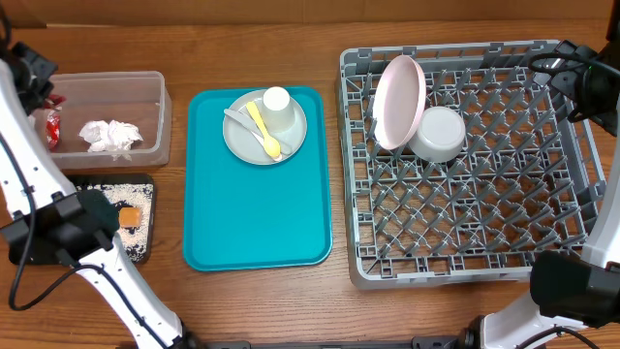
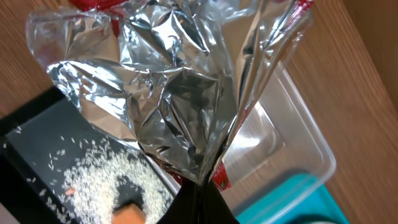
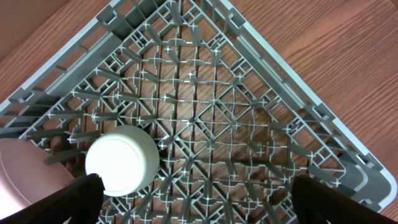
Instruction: Sort waste into correct bins and load items into the dishwasher rack
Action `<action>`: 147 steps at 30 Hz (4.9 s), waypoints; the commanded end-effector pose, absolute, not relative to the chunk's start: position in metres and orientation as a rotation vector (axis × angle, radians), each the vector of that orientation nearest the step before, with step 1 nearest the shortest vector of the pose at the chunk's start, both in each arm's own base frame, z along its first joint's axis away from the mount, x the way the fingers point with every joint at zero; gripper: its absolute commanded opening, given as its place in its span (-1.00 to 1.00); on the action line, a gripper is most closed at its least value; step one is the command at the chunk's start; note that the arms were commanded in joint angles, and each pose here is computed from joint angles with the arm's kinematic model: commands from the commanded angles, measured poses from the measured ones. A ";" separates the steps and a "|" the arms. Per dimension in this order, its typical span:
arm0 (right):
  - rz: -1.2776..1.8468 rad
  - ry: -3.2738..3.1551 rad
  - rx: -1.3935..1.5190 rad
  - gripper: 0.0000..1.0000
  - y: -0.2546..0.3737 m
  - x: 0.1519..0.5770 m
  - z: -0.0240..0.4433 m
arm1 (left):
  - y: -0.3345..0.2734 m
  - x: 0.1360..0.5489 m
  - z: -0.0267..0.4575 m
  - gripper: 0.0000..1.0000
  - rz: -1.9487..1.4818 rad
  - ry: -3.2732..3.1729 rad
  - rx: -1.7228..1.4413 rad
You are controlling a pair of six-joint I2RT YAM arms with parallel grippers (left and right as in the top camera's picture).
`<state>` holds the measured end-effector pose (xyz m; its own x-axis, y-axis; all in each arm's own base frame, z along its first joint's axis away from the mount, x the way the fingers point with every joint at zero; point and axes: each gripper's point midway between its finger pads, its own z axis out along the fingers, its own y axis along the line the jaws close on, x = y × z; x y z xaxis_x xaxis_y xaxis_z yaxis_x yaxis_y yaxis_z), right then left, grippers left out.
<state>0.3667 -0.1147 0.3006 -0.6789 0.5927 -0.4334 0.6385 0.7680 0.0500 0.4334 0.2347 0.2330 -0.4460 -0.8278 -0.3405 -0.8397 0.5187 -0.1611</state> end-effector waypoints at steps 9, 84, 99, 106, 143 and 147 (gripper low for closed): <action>-0.156 2.516 0.944 1.00 -0.117 0.365 0.303 | 0.250 0.439 0.204 0.77 0.074 2.405 -1.394; -0.124 2.400 0.914 1.00 -0.122 0.391 0.318 | 0.172 0.189 0.168 1.00 0.014 2.326 -2.005; 0.836 2.416 0.159 1.00 0.041 0.410 0.357 | 0.172 0.189 0.168 1.00 0.014 2.326 -2.005; 0.726 2.384 -0.254 1.00 0.152 0.406 0.363 | 0.172 0.189 0.168 1.00 0.015 2.326 -2.005; 0.311 2.435 -0.411 1.00 0.353 0.483 0.167 | 0.172 0.189 0.168 1.00 0.014 2.326 -2.004; 0.266 2.471 -0.395 1.00 0.348 0.493 0.136 | 0.172 0.189 0.168 0.99 0.014 2.328 -2.002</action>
